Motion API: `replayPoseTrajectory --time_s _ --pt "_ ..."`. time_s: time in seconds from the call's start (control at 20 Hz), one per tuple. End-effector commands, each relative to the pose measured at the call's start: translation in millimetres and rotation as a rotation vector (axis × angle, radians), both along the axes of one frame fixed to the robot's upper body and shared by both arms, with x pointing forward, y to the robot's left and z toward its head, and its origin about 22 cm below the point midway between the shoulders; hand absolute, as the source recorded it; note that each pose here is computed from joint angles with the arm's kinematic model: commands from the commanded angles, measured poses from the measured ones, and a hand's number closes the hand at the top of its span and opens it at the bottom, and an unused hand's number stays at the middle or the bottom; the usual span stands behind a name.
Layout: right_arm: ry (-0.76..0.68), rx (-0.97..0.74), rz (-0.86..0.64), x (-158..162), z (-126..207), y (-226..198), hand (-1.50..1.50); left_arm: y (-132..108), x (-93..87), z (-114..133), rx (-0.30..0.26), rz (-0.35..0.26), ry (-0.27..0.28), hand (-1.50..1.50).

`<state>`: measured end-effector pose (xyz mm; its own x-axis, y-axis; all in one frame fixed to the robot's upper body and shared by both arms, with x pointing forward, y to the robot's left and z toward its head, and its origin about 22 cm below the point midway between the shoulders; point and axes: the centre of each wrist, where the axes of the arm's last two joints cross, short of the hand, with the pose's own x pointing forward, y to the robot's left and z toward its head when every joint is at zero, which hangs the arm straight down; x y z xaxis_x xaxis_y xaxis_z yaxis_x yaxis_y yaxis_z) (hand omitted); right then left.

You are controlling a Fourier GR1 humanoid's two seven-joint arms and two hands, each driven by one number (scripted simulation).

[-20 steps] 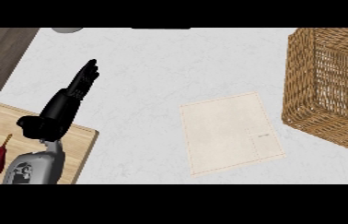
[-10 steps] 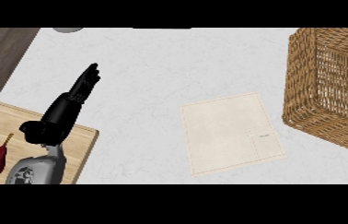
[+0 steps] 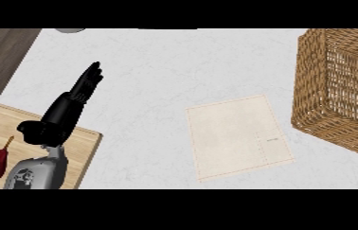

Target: Pick the squash from the placemat and place it in the basket

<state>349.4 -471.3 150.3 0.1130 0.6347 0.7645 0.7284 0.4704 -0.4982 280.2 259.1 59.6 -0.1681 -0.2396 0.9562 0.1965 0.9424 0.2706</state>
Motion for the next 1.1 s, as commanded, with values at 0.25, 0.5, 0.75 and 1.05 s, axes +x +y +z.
replayPoseTrajectory --time_s 0.25,0.5,0.75,1.05 --pt "-0.047 -0.029 0.007 10 -3 -18 -1.50 3 6.8 5 0.015 -0.013 0.007 0.00" --pt "-0.117 0.010 0.041 -1 15 -42 -1.50 -4 -2.0 -9 0.001 -0.010 0.003 0.00" --pt "-0.213 0.142 0.078 -1 51 -46 -1.50 -12 -6.1 0 -0.008 -0.005 0.005 0.00" --pt "-0.229 0.334 0.044 -38 51 -87 -1.50 9 3.3 8 -0.003 -0.014 -0.015 0.00"
